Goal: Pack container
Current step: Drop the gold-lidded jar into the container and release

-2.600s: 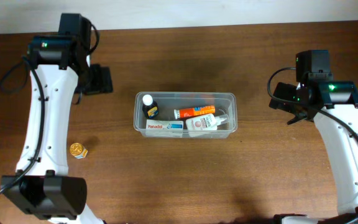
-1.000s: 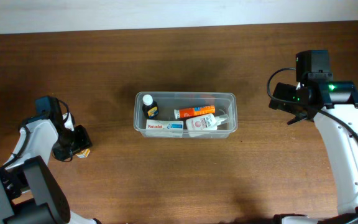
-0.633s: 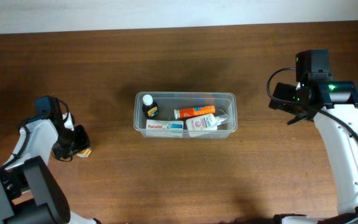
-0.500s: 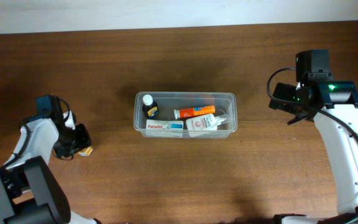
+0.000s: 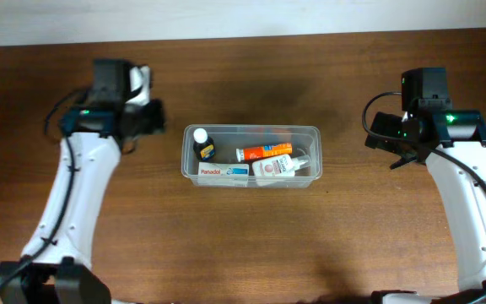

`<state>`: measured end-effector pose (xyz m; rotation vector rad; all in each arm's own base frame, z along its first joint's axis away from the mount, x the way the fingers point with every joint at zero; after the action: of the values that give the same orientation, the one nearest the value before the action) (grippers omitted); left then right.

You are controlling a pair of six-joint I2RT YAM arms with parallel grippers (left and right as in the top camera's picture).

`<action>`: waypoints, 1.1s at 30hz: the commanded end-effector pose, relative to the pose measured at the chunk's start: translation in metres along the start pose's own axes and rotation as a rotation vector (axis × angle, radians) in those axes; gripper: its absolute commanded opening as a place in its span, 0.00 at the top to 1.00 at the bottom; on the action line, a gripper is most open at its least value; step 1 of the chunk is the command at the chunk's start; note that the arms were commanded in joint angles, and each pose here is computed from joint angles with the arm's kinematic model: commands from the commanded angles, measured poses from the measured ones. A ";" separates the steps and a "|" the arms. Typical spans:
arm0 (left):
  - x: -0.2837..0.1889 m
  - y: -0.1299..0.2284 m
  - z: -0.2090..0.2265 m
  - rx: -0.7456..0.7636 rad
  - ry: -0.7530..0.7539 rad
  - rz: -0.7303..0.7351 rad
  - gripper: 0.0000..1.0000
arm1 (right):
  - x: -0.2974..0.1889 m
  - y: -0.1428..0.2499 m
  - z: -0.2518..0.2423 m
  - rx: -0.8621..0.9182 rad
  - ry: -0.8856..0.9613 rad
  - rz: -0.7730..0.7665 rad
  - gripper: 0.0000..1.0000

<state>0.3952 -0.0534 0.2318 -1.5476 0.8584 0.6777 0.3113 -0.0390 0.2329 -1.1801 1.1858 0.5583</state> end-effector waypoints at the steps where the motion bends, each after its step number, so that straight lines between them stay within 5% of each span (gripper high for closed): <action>1: -0.014 -0.011 -0.046 0.119 0.077 -0.072 0.70 | -0.002 -0.004 -0.002 0.000 0.006 -0.015 0.03; 9: 0.010 0.012 -0.105 0.301 0.151 -0.011 0.70 | -0.002 -0.004 -0.002 0.000 0.006 -0.015 0.03; 23: 0.075 0.046 -0.100 0.304 0.115 0.186 0.69 | -0.002 -0.004 -0.002 0.000 0.006 -0.014 0.03; 25: 0.076 0.047 -0.100 0.304 0.114 0.189 0.55 | -0.002 -0.004 -0.002 0.000 0.006 -0.014 0.03; 33: 0.076 0.046 -0.100 0.304 0.115 0.185 0.25 | -0.002 -0.004 -0.002 0.000 0.006 -0.014 0.03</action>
<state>0.3924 -0.1657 0.1582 -1.2545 1.1524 0.5672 0.3113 -0.0390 0.2329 -1.1798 1.1859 0.5580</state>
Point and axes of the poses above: each gripper's point midway between its finger pads, its own x axis out along the fingers, its own z axis along the line the jaws close on, y = z × x, the point moved 5 cm from there along -x, back along the fingers, and after that the axes turned 2 degrees about -x, right-handed, at the moved point
